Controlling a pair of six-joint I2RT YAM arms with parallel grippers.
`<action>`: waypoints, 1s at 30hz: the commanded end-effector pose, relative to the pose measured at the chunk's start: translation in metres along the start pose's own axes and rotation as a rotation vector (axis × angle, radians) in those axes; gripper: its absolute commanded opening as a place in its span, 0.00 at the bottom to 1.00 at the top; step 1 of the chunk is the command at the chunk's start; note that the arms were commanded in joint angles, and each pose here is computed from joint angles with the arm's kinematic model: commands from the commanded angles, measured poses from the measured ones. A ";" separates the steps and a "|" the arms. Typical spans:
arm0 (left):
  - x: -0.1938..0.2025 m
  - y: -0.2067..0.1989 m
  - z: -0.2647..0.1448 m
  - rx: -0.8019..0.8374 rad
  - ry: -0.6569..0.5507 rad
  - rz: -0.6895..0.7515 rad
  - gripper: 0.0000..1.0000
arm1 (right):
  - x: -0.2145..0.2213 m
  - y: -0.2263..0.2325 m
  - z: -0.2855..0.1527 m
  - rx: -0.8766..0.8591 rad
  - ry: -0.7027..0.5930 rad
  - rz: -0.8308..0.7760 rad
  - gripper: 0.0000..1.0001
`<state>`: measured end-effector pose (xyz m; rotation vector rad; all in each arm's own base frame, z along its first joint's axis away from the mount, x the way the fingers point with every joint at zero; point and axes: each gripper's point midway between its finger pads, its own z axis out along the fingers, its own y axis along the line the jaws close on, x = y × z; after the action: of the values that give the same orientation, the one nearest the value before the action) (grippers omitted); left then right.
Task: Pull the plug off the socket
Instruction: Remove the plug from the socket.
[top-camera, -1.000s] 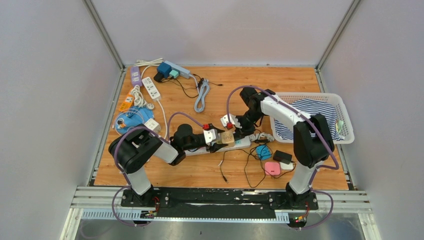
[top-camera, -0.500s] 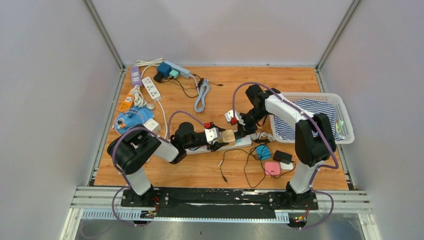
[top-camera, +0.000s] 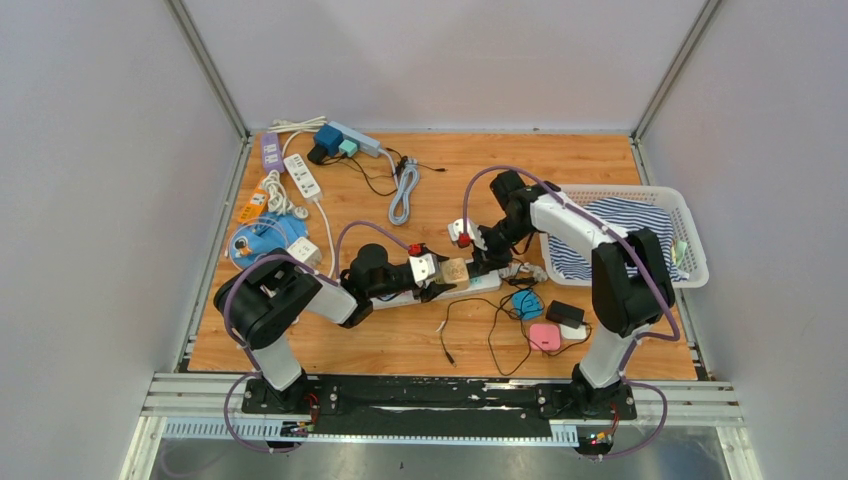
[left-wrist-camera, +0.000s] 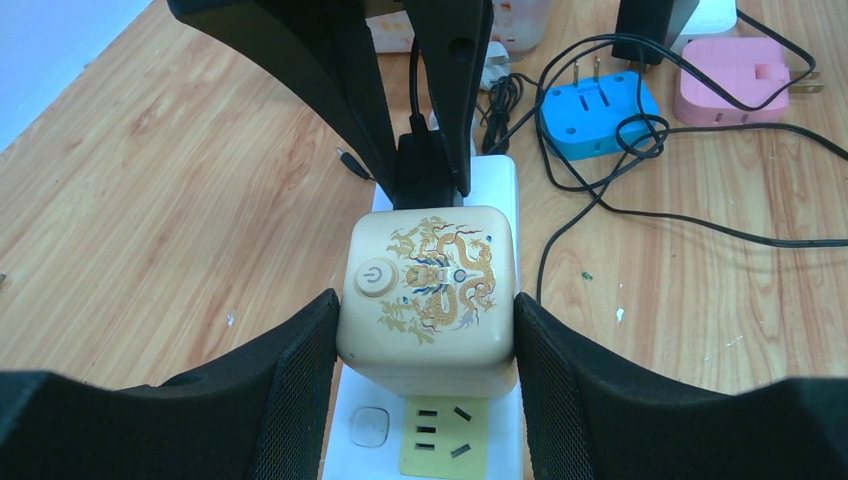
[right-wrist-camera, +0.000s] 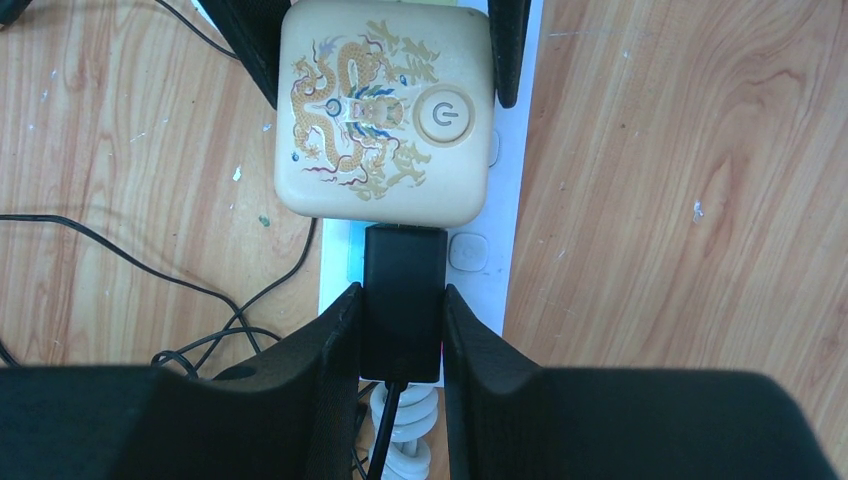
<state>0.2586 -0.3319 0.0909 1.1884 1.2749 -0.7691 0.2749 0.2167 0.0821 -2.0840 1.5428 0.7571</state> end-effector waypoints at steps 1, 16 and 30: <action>0.032 0.037 -0.015 -0.178 0.128 -0.030 0.00 | -0.011 0.034 0.001 -0.070 0.008 0.077 0.00; 0.027 0.040 -0.016 -0.185 0.093 -0.050 0.00 | 0.002 0.023 -0.002 0.046 0.054 0.017 0.00; 0.032 0.039 -0.012 -0.169 0.117 -0.055 0.00 | 0.006 0.031 -0.012 0.014 -0.004 0.025 0.00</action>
<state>0.2683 -0.3309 0.0922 1.1542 1.3053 -0.7619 0.2866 0.2135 0.0814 -2.0058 1.5615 0.6096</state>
